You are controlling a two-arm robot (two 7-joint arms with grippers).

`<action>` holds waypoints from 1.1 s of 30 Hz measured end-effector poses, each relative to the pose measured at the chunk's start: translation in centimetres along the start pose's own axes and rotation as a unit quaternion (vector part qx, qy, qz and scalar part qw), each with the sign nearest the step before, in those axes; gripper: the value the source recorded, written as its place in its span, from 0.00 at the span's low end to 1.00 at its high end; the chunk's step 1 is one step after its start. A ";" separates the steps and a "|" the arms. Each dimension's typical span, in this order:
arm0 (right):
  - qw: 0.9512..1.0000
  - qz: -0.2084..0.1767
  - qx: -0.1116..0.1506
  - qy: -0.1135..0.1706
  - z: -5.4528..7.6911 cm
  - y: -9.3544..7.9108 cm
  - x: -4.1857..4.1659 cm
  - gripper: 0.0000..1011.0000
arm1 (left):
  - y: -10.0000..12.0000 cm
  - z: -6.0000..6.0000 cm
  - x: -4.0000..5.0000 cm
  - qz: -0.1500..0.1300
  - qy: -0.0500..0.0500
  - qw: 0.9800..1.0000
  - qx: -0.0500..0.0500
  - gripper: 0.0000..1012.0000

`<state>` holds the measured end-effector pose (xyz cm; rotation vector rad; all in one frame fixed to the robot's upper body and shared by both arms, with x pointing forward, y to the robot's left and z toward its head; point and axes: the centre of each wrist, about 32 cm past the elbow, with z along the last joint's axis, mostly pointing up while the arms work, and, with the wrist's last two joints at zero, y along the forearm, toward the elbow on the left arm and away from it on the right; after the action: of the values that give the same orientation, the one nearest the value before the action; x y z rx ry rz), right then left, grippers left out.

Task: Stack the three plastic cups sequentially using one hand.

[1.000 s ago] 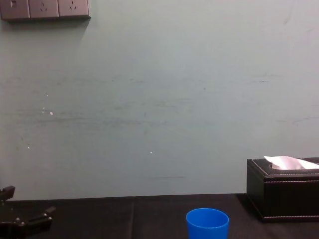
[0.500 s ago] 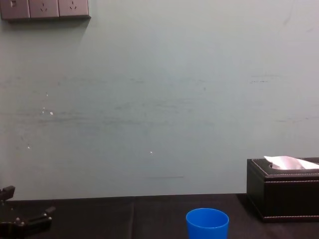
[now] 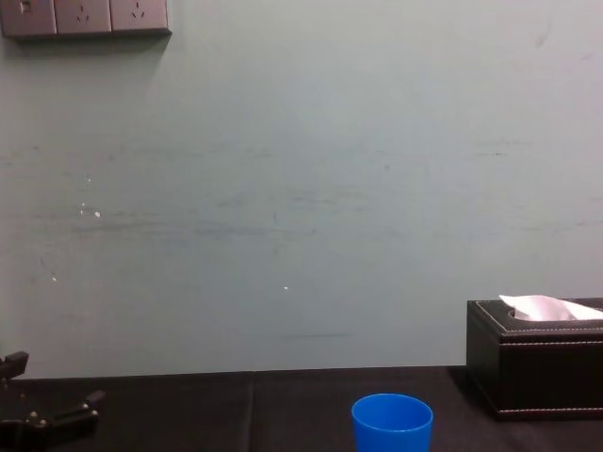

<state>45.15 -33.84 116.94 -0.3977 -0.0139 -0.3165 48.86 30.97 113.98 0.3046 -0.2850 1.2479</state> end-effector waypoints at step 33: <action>1.000 0.000 0.001 0.000 0.0 0.0 -0.01 0.72 | 0.0 0.0 0.00 0.000 0.000 1.000 0.000 1.00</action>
<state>45.13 -33.88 116.95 -0.3958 -0.0143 -0.3168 48.86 30.97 113.98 0.3045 -0.2850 1.2479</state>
